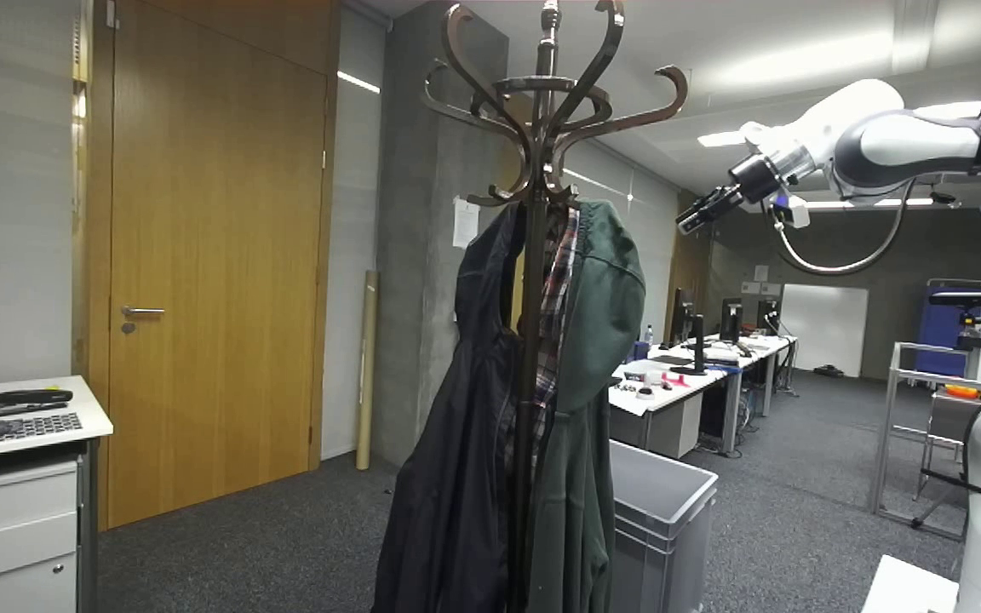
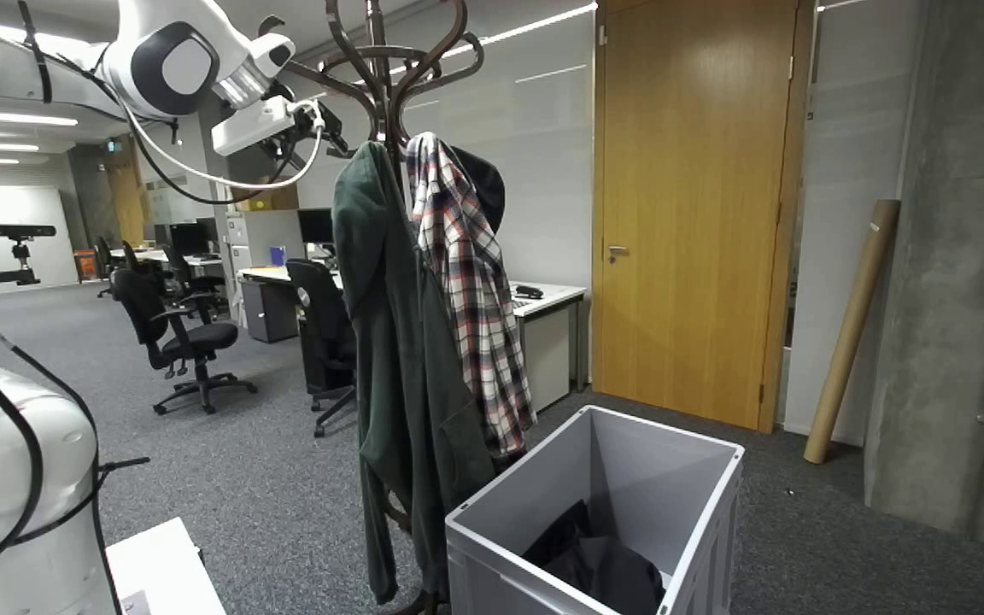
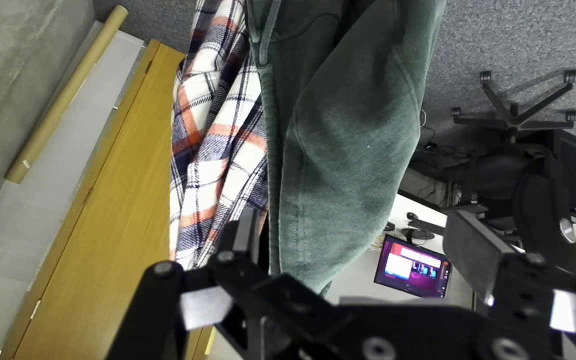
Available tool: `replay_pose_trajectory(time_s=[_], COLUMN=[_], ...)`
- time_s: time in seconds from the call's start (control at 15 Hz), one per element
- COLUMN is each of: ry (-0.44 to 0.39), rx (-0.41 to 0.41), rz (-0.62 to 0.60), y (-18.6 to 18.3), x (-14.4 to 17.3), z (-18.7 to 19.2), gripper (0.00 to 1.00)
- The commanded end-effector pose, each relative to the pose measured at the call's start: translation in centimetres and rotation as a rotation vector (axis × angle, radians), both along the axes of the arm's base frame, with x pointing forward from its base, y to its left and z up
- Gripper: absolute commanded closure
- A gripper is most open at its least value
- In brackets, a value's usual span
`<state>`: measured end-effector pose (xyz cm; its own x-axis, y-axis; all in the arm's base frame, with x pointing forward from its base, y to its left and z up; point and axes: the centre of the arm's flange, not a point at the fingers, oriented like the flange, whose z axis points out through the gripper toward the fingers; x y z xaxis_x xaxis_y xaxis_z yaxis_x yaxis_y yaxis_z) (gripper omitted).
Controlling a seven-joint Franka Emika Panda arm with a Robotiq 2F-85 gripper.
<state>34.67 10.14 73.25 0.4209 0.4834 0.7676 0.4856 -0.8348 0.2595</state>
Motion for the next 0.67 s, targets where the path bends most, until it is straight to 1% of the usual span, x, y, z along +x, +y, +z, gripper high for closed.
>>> replay_pose_trajectory(time_s=[0.0, 0.27, 0.6], ry=[-0.054, -0.052, -0.078], rx=[0.021, 0.031, 0.044], rz=[0.006, 0.001, 0.000], y=[-0.2, -0.1, 0.2], x=[0.0, 0.4, 1.0], z=[-0.6, -1.4, -2.0], gripper=[0.00, 0.00, 0.00])
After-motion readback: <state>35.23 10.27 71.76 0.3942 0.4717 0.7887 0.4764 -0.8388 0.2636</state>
